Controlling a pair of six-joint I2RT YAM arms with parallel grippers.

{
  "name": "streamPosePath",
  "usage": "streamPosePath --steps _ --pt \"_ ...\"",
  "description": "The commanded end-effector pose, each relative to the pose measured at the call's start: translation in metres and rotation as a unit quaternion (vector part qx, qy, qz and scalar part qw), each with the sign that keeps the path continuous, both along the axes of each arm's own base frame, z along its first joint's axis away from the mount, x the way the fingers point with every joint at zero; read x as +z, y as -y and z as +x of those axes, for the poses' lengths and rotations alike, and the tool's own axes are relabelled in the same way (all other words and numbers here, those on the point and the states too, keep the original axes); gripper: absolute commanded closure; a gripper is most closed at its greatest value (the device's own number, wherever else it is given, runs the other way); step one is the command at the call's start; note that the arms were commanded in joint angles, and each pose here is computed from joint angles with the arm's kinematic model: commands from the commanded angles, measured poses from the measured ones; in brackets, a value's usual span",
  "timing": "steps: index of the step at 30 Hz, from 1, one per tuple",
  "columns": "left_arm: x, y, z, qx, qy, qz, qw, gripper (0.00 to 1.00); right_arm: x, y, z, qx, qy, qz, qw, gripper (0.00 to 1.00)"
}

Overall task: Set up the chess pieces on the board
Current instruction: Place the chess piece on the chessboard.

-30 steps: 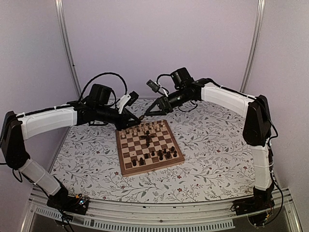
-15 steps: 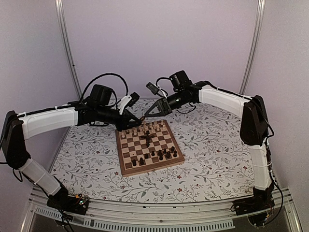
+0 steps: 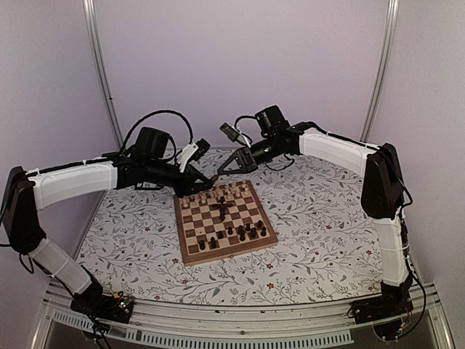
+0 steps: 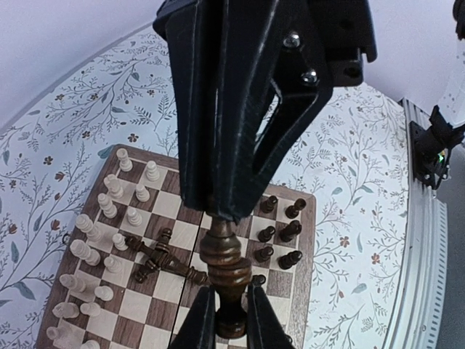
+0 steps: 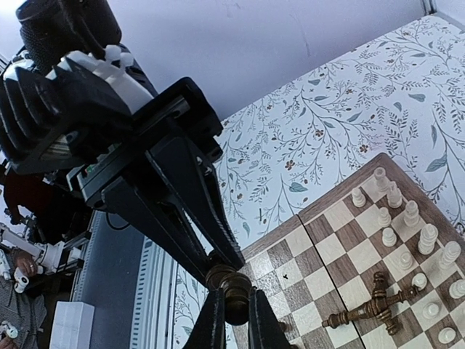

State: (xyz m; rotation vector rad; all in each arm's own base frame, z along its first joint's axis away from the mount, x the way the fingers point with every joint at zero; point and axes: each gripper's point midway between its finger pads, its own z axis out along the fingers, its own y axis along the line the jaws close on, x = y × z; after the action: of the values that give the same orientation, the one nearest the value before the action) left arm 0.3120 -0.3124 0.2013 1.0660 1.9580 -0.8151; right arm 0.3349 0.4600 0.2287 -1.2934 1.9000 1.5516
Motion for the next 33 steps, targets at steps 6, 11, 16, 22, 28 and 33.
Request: streamPosePath --steps 6,11,16,22,28,33 --pt "-0.002 -0.048 0.045 0.140 0.041 0.084 0.986 0.95 -0.007 0.007 0.026 -0.075 0.141 -0.080 0.984 0.96" --pt "0.006 -0.082 0.067 0.217 0.050 0.088 0.971 0.94 -0.029 -0.009 0.002 -0.048 0.225 -0.139 0.963 0.96" --pt "0.007 -0.087 0.069 0.229 0.055 0.096 0.967 0.94 -0.067 -0.028 -0.032 0.009 0.283 -0.200 0.938 0.96" --pt "0.007 -0.088 0.069 0.228 0.057 0.096 0.967 0.94 -0.109 -0.038 -0.059 0.061 0.297 -0.240 0.922 0.96" --pt "0.009 -0.087 0.068 0.226 0.057 0.095 0.968 0.94 -0.127 -0.038 -0.067 0.081 0.293 -0.257 0.917 0.96" --pt "0.007 -0.086 0.069 0.224 0.055 0.096 0.968 0.94 -0.144 -0.037 -0.074 0.100 0.281 -0.275 0.914 0.95"
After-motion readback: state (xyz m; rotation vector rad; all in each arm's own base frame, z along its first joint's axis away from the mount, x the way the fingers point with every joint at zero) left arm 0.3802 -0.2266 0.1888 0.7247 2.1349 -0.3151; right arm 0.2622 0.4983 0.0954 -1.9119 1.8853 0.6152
